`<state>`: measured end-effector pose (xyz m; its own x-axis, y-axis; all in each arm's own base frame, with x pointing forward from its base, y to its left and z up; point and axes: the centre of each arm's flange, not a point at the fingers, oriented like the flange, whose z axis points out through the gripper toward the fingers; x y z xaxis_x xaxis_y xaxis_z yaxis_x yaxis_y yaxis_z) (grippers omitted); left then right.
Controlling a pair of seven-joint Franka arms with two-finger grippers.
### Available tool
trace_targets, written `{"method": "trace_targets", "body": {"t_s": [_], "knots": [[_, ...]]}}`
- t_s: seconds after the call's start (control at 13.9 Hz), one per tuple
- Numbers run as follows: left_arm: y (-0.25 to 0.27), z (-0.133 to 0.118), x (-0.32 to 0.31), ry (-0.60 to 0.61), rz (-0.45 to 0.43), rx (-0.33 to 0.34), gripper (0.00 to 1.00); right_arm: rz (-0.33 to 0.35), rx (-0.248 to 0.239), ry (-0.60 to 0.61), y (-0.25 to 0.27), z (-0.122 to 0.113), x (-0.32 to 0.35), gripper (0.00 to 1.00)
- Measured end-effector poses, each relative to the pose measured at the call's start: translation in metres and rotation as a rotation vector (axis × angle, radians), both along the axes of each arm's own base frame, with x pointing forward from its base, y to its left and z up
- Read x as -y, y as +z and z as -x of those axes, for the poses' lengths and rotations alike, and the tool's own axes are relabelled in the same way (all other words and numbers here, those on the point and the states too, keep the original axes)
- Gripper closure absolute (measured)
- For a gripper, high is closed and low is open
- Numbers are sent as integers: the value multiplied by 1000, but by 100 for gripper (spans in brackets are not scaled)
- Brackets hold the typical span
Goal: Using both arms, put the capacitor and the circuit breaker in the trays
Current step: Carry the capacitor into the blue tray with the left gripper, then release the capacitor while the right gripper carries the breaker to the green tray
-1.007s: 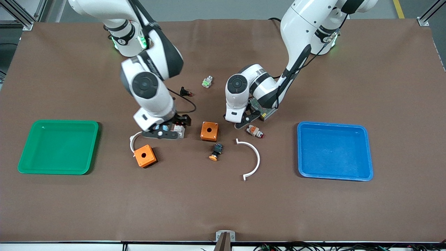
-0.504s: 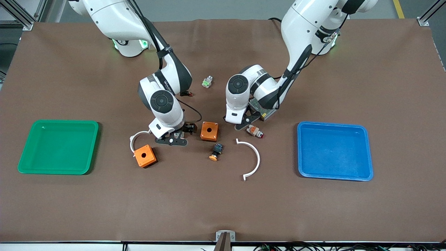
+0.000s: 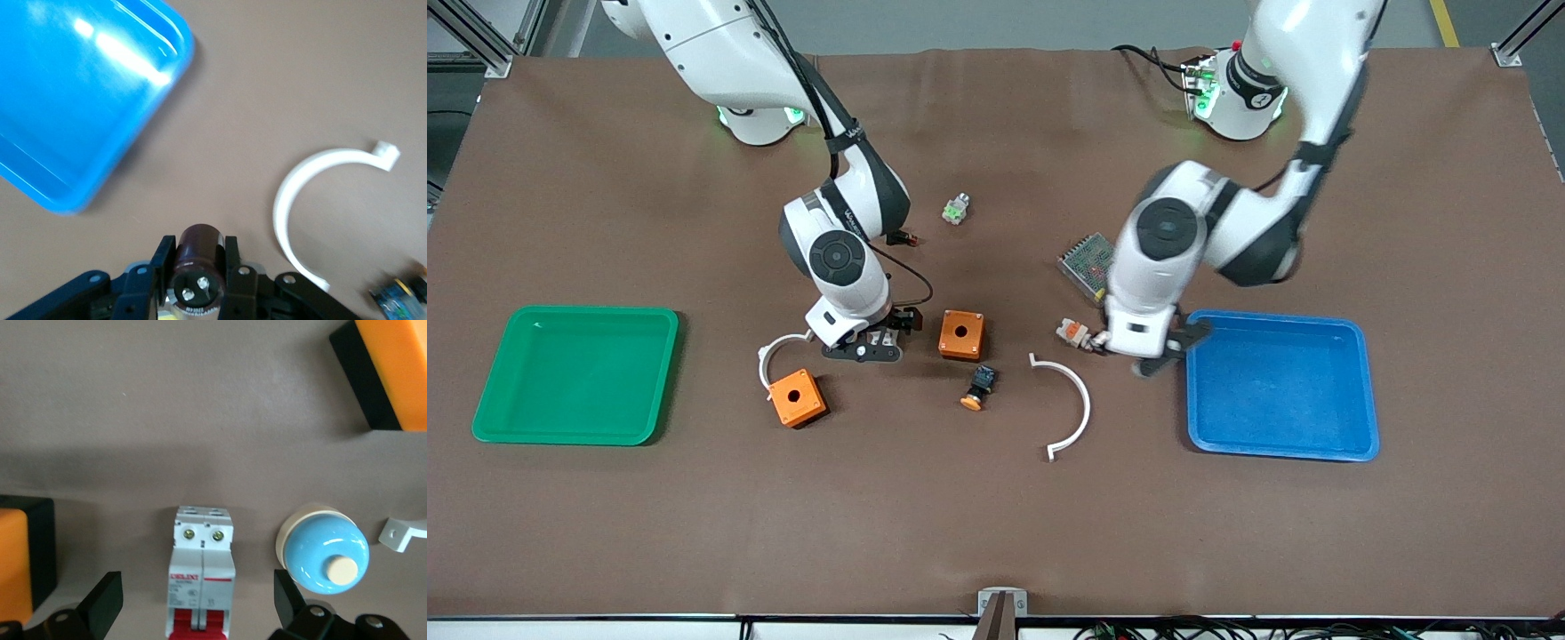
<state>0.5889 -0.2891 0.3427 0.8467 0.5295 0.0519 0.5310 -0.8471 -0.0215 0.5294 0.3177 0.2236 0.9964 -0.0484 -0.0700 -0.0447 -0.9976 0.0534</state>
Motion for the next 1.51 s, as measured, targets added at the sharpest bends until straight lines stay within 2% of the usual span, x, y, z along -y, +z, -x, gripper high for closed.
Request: {"method": "trace_targets", "body": {"t_s": [0.14,0.5,0.86,1.08,1.15,1.29,1.51], "knots": [[-4,-22,-66,-41,-13,-23,66,-2,-1,6,0,3,0,2],[-45,-54,-203,-152,2,-41,66,-8,7,12,3,4,-2,58],[-121,-59,-278,-180,40,-58,66,-12,13,12,9,3,-2,60],[-140,-57,-282,-180,50,-77,65,-5,-2,-10,43,-2,11,60],[-140,-57,-282,-180,50,-77,60,2,-19,-26,67,-9,25,60],[-138,-58,-282,-180,50,-72,41,10,-70,-24,132,-28,76,60],[-104,-67,-283,-180,37,-22,10,-15,-146,-5,221,-59,206,60]]}}
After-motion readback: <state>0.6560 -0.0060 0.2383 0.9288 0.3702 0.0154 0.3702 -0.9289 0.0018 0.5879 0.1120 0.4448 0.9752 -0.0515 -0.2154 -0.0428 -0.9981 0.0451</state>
